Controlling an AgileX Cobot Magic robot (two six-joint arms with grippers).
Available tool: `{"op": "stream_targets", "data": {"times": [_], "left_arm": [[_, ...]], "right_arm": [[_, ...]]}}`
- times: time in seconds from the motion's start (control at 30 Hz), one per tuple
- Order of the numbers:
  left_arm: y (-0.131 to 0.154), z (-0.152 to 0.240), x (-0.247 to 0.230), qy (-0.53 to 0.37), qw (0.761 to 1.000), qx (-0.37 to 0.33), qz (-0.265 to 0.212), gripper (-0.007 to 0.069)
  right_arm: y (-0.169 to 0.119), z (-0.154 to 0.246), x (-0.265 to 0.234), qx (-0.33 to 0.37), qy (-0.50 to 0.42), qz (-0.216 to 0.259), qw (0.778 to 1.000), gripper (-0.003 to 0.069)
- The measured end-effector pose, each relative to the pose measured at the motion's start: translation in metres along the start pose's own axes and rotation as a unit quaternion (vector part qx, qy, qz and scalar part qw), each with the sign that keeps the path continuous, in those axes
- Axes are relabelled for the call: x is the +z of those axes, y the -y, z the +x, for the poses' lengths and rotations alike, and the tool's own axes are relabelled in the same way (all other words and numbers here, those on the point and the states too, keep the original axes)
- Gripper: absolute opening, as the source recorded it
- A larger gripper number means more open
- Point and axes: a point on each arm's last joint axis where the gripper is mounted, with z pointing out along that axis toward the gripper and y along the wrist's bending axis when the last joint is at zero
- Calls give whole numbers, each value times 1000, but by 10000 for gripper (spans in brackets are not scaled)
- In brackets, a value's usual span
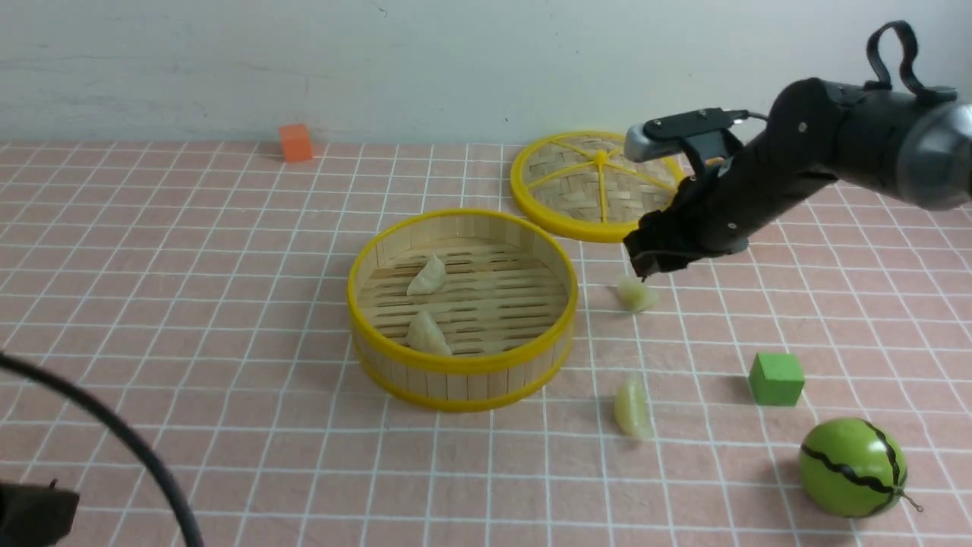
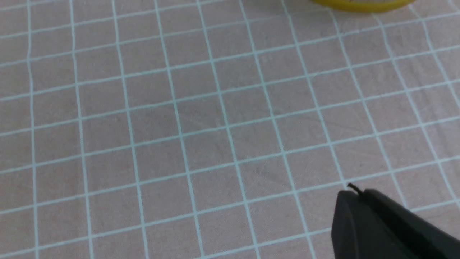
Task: Put the dumplings into the steamer on the table with the pink tablecloth.
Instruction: 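Reach for and grasp a dumpling lying on the table beside the steamer, then place the dumpling in the bamboo steamer basket with the right gripper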
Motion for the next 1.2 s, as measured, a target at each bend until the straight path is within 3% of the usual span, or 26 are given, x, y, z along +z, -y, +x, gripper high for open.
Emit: {"op": "stream_targets", "data": {"times": [0.2,0.33,0.43,0.57,0.7,0.83,0.93,1.03,1.2], "left_arm": [[-10,33,14,-9,999,24,-27,-14],[-17,41,14,12,998,46,-50,-14],[-21,41,8,40,996,52,-56,-14],[-22,41,3,66,995,51,-51,-14],[-19,36,0,107,993,46,-33,-14],[-17,31,-1,134,990,45,-19,-14],[-16,30,-1,141,989,44,-16,-14],[-16,31,0,140,989,45,-15,-14],[-16,34,2,135,990,45,-16,-14]], "right_arm": [[8,-5,44,14,-6,1,1000,393],[12,8,68,15,-42,-1,999,309],[11,8,65,2,-64,0,998,239],[11,3,54,-25,-94,3,995,239],[4,-24,23,-32,-63,-5,997,239],[-20,-60,-20,-21,16,-56,998,239],[-62,-75,-34,-49,73,-119,989,239],[-94,-72,-12,-97,95,-136,981,239],[-110,-47,49,-145,52,-116,981,239]]}}
